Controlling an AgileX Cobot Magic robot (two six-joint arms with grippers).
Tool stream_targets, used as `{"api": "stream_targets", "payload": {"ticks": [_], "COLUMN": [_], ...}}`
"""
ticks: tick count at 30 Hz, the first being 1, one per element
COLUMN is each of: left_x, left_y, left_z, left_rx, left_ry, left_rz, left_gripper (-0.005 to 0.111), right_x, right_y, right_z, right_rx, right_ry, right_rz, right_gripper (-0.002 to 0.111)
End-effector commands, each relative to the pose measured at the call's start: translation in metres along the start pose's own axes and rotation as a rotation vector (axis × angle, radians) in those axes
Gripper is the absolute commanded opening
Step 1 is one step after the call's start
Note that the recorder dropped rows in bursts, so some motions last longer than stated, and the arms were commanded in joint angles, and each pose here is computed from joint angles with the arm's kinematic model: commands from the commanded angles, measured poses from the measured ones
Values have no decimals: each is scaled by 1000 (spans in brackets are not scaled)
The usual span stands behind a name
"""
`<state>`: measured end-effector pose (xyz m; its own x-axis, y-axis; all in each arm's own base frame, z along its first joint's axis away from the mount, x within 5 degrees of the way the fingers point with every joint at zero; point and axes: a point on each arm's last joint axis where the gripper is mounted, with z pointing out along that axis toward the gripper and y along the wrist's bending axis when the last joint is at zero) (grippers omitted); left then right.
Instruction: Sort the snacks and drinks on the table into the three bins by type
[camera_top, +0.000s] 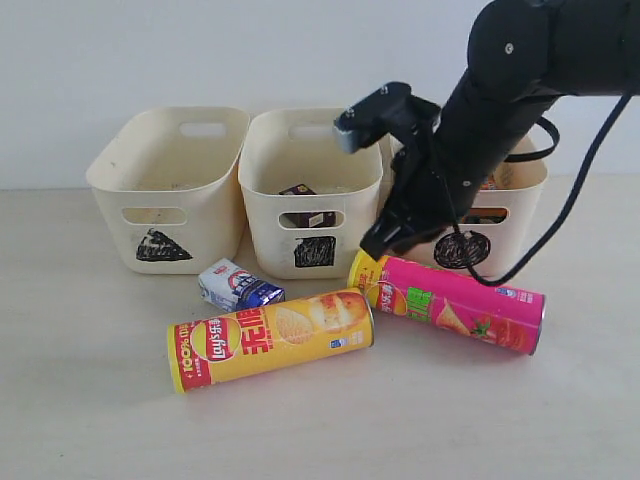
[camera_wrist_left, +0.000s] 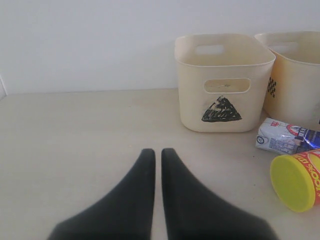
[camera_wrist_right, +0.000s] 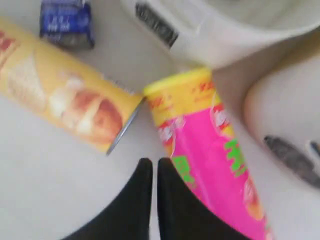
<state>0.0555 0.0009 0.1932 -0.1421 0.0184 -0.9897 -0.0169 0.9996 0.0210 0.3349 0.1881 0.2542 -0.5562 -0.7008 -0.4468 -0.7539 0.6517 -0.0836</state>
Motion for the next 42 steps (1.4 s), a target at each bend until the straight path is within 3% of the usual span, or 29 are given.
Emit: {"api": "stream_targets", "payload": {"ticks": [1, 5, 13, 17, 26, 29, 42], "left_x": [1, 1, 1, 1, 1, 1, 1], "left_y": [0, 0, 0, 0, 0, 0, 0], "left_z": [0, 0, 0, 0, 0, 0, 0], "left_rx": [2, 2, 2, 2, 2, 2, 2], "left_ry": [-4, -4, -4, -4, -4, -4, -4], "left_rz": [-14, -14, -14, -14, -14, -14, -14], "left_gripper": [4, 4, 4, 4, 4, 4, 4], "right_x": [19, 34, 43, 57, 116, 138, 199], "right_y": [7, 9, 8, 1, -49, -54, -9], "right_z": [-10, -14, -25, -38, -63, -69, -68], "right_rx": [-94, -121, -52, -25, 202, 290, 439], "right_ry": [215, 384, 405, 390, 89, -46, -515], "right_rz": [-21, -69, -12, 85, 500, 596, 667], "right_gripper": [0, 0, 0, 0, 0, 0, 0]}}
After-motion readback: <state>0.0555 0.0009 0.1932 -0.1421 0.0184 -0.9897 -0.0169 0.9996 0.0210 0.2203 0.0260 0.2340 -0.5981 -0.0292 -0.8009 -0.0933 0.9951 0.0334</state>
